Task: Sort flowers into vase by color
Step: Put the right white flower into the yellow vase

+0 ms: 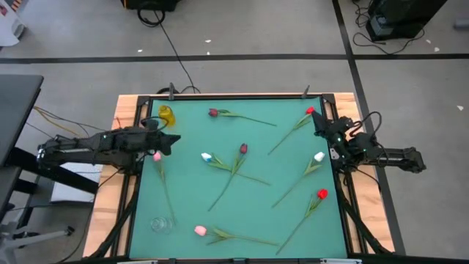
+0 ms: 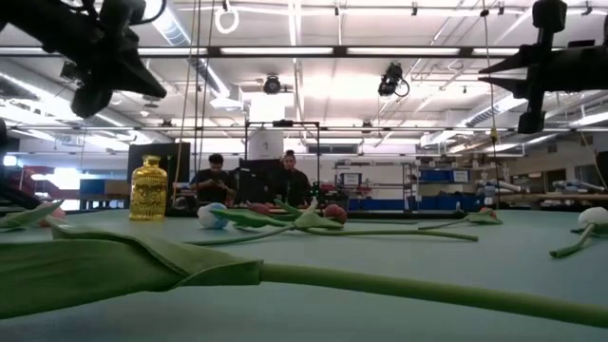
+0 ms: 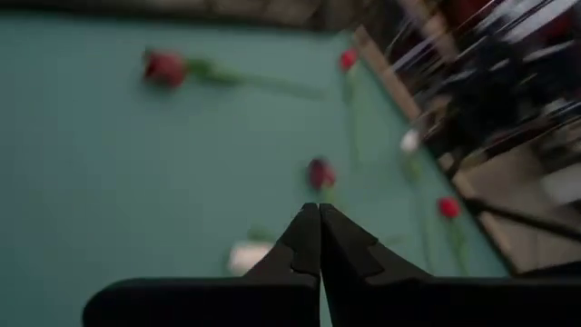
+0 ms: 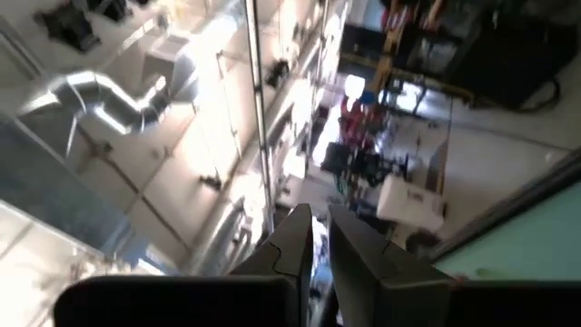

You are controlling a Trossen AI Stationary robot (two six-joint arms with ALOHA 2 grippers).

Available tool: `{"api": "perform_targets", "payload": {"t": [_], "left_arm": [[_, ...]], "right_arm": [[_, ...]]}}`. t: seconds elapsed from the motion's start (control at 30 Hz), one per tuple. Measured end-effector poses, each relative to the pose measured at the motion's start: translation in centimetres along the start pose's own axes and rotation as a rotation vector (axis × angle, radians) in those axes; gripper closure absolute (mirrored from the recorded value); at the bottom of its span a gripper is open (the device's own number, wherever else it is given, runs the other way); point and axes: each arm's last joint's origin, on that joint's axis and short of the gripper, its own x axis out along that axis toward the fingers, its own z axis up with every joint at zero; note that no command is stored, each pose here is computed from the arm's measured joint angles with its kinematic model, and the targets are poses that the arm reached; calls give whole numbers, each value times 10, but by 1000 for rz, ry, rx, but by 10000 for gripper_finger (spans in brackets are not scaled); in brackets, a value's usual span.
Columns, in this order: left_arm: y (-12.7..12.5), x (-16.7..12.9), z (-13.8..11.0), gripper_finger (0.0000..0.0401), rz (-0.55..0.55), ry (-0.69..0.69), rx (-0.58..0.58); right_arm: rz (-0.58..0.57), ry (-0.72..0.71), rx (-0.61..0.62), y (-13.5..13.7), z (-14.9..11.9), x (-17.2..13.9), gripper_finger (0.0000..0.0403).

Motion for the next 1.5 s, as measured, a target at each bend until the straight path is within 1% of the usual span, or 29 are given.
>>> {"api": "perform_targets", "payload": {"t": [0.1, 0.17, 0.23, 0.3, 0.4, 0.43, 0.5, 0.53, 0.6, 0.73, 0.93, 1.03, 1.13, 1.27, 1.4, 1.5], "left_arm": [[-2, 1, -1, 398, 96, 120, -105], [2, 5, -7, 398, 177, 208, -235], [5, 9, -13, 394, 264, 284, -343], [7, 13, -19, 385, 315, 368, -384], [5, 20, -25, 367, 341, 473, -394], [5, 21, -27, 362, 370, 499, -419], [8, 20, -34, 352, 476, 543, -508], [9, 19, -37, 347, 518, 561, -526], [11, 17, -43, 338, 596, 594, -529], [8, 21, -52, 309, 646, 598, -507], [6, 31, -67, 233, 760, 624, -469], [5, 36, -79, 209, 827, 645, -430], [5, 41, -90, 206, 906, 648, -419], [7, 48, -99, 217, 978, 646, -403], [4, 59, -106, 227, 945, 647, -419], [4, 67, -111, 229, 946, 646, -416]], "right_arm": [[3, 17, -10, 0, -1, 0, 354], [-7, 23, -9, -2, -1, 0, 354], [-19, 28, 20, -3, -2, 0, 354], [-40, 48, 37, -6, -4, 0, 354], [-56, 86, 46, -9, -6, 0, 354], [-62, 93, 55, -9, -7, -1, 354], [-59, 103, 78, -9, -7, -1, 354], [-53, 110, 83, -9, -7, -1, 354], [-47, 132, 81, -9, -8, -1, 351], [-36, 175, 61, -9, -9, -1, 331], [-55, 241, 37, -13, -13, -1, 267], [-90, 278, 30, -17, -15, -2, 238], [-115, 290, 14, -20, -16, -3, 225], [-131, 265, 6, -21, -16, -3, 224], [-137, 260, -3, -22, -16, -3, 224], [-138, 270, -5, -22, -16, -3, 224]]}}
